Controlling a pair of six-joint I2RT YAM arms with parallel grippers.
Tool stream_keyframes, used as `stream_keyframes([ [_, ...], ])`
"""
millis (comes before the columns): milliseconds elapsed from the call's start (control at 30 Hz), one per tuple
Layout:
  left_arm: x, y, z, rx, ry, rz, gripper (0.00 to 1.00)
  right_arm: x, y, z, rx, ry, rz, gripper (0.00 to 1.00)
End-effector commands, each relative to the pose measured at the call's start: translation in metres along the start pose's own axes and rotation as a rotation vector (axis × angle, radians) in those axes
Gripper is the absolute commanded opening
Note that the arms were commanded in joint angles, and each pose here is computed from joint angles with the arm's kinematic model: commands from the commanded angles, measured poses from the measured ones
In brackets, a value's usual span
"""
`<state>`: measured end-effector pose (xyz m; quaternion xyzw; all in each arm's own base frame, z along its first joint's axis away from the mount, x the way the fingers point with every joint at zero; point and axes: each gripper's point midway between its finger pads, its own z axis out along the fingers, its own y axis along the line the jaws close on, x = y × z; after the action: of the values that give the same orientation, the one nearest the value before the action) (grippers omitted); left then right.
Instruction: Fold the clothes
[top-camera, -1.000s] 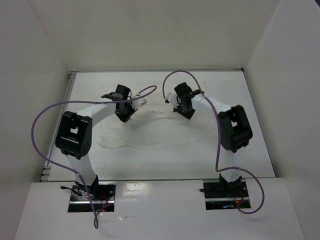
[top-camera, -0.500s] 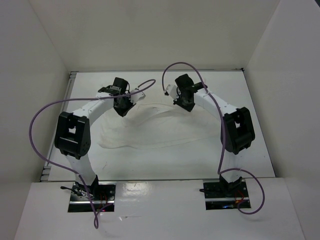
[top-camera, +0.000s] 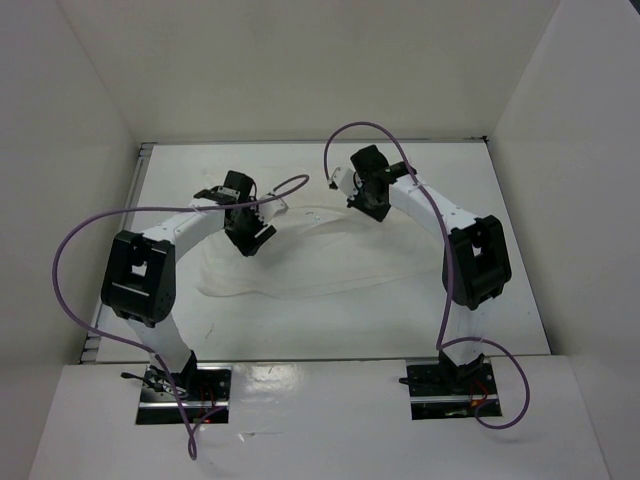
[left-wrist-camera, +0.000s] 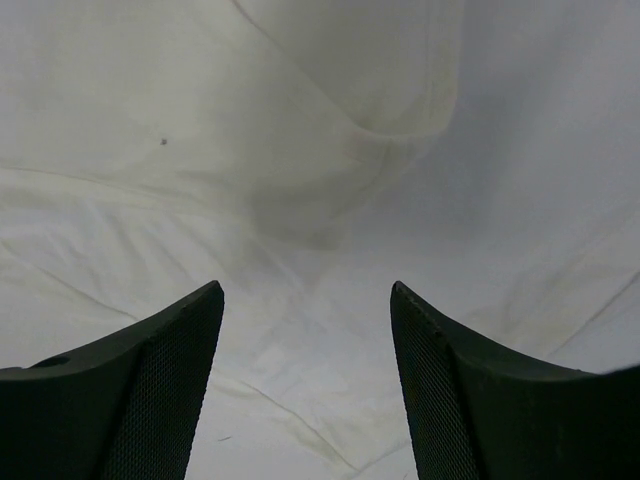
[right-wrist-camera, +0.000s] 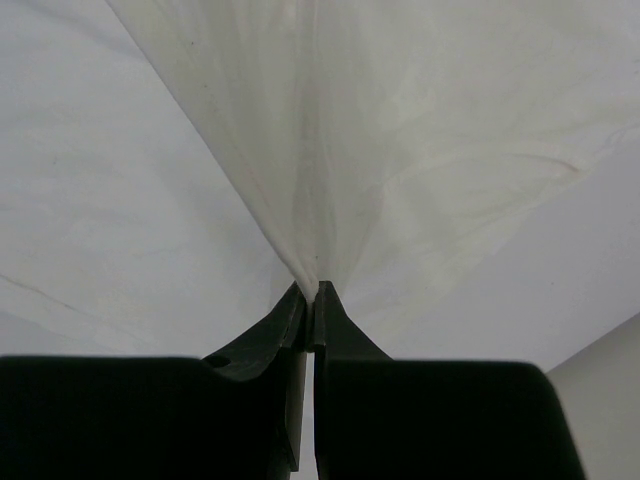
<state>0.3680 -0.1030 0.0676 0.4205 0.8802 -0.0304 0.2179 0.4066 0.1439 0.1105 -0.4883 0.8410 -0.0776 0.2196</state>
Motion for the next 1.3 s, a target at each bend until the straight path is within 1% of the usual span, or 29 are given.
stream_keyframes([
  [0, -0.015, -0.010, 0.004, 0.009, -0.072, -0.002, 0.75, 0.001, -0.005, -0.014, 0.012, -0.016, 0.013, 0.00],
  [133, -0.017, -0.008, 0.014, 0.000, -0.088, -0.020, 0.76, 0.002, -0.003, -0.011, 0.006, -0.008, 0.022, 0.00],
  [233, -0.029, -0.008, 0.016, -0.003, -0.122, -0.029, 0.76, 0.002, 0.000, -0.007, -0.008, -0.007, 0.031, 0.00],
  [500, -0.032, -0.010, 0.035, 0.006, -0.134, -0.030, 0.76, 0.004, 0.001, -0.008, -0.013, 0.000, 0.030, 0.00],
  [800, -0.022, -0.014, 0.049, 0.024, -0.102, -0.027, 0.76, 0.005, 0.000, -0.008, -0.006, 0.006, 0.040, 0.00],
  [1133, -0.013, -0.018, 0.052, 0.037, -0.079, 0.001, 0.76, 0.005, 0.001, -0.008, -0.006, 0.006, 0.049, 0.00],
  [1167, -0.009, -0.020, 0.054, 0.046, -0.063, -0.001, 0.75, 0.005, 0.001, -0.008, -0.006, 0.006, 0.049, 0.00],
  [1267, -0.013, -0.018, 0.053, 0.042, -0.071, 0.000, 0.74, 0.006, 0.002, -0.005, -0.011, 0.013, 0.048, 0.00],
])
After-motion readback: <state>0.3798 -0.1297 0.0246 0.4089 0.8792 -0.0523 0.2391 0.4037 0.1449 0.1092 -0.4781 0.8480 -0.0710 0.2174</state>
